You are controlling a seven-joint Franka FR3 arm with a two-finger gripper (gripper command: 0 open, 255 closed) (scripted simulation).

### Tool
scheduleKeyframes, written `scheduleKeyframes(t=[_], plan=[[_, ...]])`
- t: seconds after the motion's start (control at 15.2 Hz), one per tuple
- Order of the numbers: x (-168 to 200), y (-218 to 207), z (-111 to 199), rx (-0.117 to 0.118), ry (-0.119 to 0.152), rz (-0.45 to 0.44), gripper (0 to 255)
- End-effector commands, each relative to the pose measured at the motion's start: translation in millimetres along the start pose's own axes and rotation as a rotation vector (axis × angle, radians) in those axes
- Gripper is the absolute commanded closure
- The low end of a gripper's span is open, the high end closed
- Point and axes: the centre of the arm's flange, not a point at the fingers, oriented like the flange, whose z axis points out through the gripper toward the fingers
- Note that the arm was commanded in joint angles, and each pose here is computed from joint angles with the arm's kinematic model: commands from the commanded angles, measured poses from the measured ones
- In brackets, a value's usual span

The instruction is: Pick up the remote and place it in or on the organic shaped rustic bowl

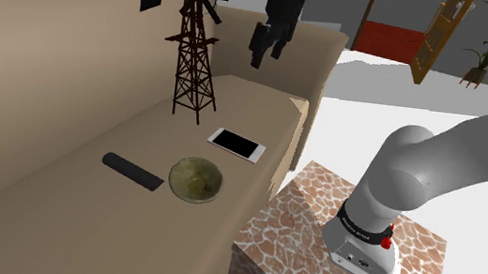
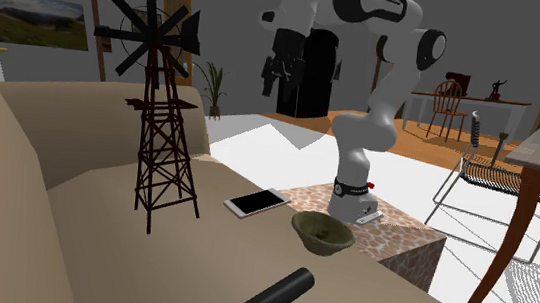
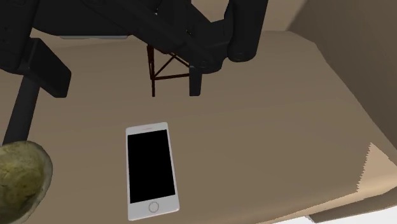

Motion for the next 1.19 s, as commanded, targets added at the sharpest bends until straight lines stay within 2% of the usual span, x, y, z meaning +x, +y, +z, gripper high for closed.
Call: scheduleKeyframes(t=[0.0,1.12], plan=[[11,-17,16,0.007,-0.012,-0.005,0],[92,-173,156,0.065,-0.119,-0.049,0]])
